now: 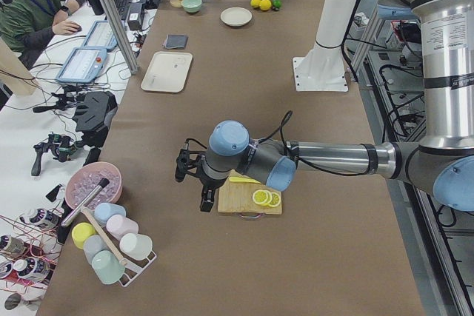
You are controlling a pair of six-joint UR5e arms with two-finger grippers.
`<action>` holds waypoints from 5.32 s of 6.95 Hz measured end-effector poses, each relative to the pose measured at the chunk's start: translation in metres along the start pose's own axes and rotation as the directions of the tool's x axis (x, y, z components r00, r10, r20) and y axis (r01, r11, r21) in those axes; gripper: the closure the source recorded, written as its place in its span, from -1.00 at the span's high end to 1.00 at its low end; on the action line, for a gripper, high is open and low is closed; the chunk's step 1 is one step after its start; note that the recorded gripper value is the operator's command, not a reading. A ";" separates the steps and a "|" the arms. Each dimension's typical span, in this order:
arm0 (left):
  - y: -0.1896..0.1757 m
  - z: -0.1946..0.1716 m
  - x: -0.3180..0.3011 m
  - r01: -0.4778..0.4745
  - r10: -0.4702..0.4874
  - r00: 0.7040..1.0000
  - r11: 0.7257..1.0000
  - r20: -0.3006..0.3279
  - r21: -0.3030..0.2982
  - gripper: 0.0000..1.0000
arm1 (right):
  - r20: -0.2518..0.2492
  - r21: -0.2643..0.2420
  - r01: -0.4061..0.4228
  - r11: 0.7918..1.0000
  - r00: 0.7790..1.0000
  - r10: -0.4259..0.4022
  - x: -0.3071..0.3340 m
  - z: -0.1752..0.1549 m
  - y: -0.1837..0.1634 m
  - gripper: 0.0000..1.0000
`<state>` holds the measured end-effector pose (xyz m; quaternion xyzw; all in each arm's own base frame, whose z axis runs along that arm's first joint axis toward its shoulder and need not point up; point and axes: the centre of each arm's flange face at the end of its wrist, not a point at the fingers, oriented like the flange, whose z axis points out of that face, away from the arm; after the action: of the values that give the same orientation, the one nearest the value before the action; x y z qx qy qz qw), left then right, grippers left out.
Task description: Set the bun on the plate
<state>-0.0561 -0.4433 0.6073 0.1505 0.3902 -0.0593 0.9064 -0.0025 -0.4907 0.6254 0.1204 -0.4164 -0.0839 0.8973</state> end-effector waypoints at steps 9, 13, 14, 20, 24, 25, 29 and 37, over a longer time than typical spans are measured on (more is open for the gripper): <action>-0.004 0.000 0.002 0.031 -0.030 0.999 0.999 -0.013 0.036 0.95 | 0.132 0.022 -0.033 0.999 0.991 0.029 -0.119 0.135 0.011 0.97; -0.006 0.000 0.003 0.027 -0.027 1.000 0.999 -0.016 0.036 0.95 | 0.128 -0.006 -0.033 0.999 0.991 0.034 -0.117 0.146 0.021 -1.00; -0.006 0.000 0.002 0.027 -0.026 1.000 0.999 -0.017 0.036 0.95 | 0.128 -0.009 -0.034 0.999 0.991 0.035 -0.116 0.147 0.022 -1.00; -0.006 -0.002 0.005 0.027 -0.027 0.999 0.999 -0.020 0.038 0.95 | 0.165 -0.021 -0.063 0.998 0.984 0.065 -0.120 0.138 0.016 -1.00; -0.006 0.000 0.002 0.032 -0.032 0.999 0.999 -0.018 0.034 0.95 | 0.339 -0.054 -0.157 0.986 0.926 0.166 -0.179 0.095 -0.054 -1.00; -0.006 0.001 0.001 0.034 -0.034 0.999 0.999 -0.017 0.032 0.95 | 0.362 -0.059 -0.177 0.982 0.914 0.186 -0.229 0.096 -0.076 -1.00; -0.004 0.005 -0.003 0.043 -0.042 0.999 0.999 -0.013 0.023 0.95 | 0.330 -0.018 -0.234 0.972 0.916 0.227 -0.466 0.152 -0.105 -1.00; -0.003 0.006 -0.005 0.043 -0.042 0.999 0.999 -0.014 0.021 0.95 | 0.205 -0.003 -0.197 0.980 0.959 0.194 -0.610 0.186 -0.062 1.00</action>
<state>-0.0557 -0.4487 0.6139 0.1521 0.3987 -0.0816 0.9007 -0.5379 -0.4241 0.2803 0.0771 -0.5169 -0.0032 0.8526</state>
